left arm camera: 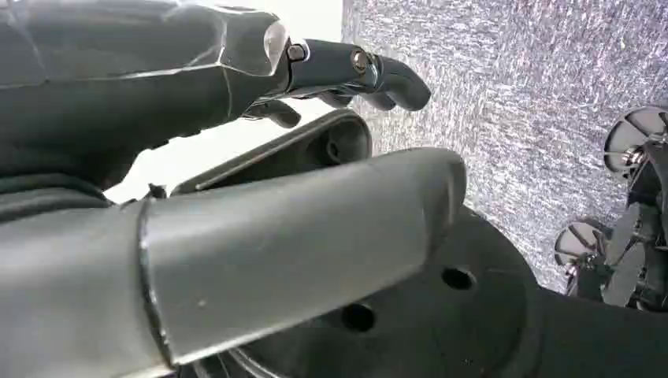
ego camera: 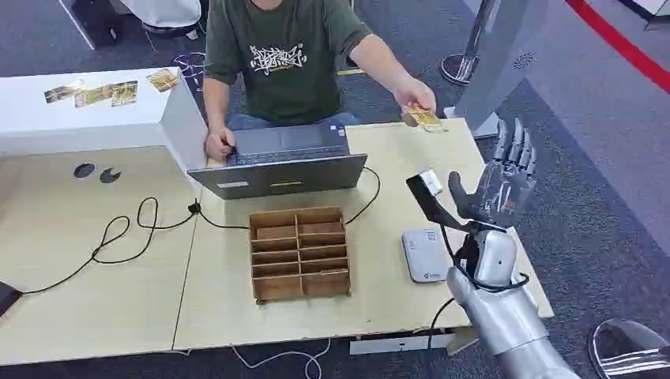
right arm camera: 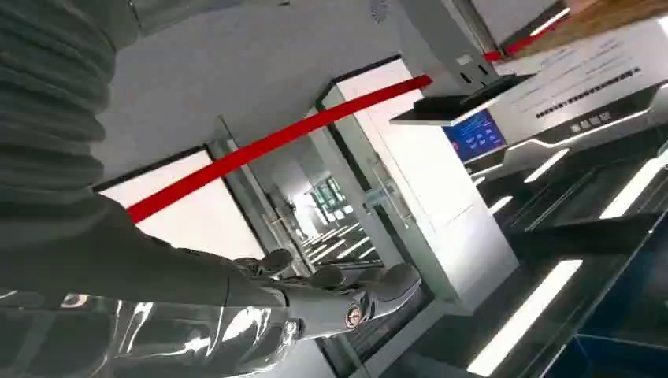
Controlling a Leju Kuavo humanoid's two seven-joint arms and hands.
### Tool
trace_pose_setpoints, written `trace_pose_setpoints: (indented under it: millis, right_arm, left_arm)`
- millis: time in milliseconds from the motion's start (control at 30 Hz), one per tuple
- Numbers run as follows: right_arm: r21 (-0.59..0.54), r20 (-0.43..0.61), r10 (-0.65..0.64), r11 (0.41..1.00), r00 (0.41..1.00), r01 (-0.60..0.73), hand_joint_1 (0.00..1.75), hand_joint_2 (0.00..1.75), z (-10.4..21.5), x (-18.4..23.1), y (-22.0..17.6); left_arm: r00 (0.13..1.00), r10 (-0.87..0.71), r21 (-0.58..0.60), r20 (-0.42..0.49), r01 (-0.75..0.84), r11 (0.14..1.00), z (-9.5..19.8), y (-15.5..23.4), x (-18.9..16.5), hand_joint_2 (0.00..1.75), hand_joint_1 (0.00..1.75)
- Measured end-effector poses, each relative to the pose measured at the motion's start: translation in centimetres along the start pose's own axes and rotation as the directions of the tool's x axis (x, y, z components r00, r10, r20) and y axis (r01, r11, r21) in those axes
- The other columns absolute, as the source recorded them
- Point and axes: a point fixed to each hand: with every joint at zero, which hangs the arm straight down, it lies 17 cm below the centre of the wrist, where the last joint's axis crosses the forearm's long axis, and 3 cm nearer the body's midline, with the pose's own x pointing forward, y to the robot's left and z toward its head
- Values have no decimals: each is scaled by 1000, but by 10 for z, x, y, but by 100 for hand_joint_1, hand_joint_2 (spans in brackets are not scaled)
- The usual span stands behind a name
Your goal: Pass the card to the sensor for recognition and then transmit it.
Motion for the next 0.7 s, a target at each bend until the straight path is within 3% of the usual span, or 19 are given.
trace_pose_setpoints:
  millis: [333, 700]
  right_arm:
    - [3, -10, -15, 1000, 1000, 15, 0, 175, -40, -13, 7]
    - [15, -25, -42, 999, 999, 42, 0, 175, -45, -7, 11]
  left_arm:
    - [999, -43, 8, 12, 43, 999, 0, 1, 2, 0, 0]
    - [999, -41, 8, 9, 41, 999, 0, 1, 2, 0, 0]
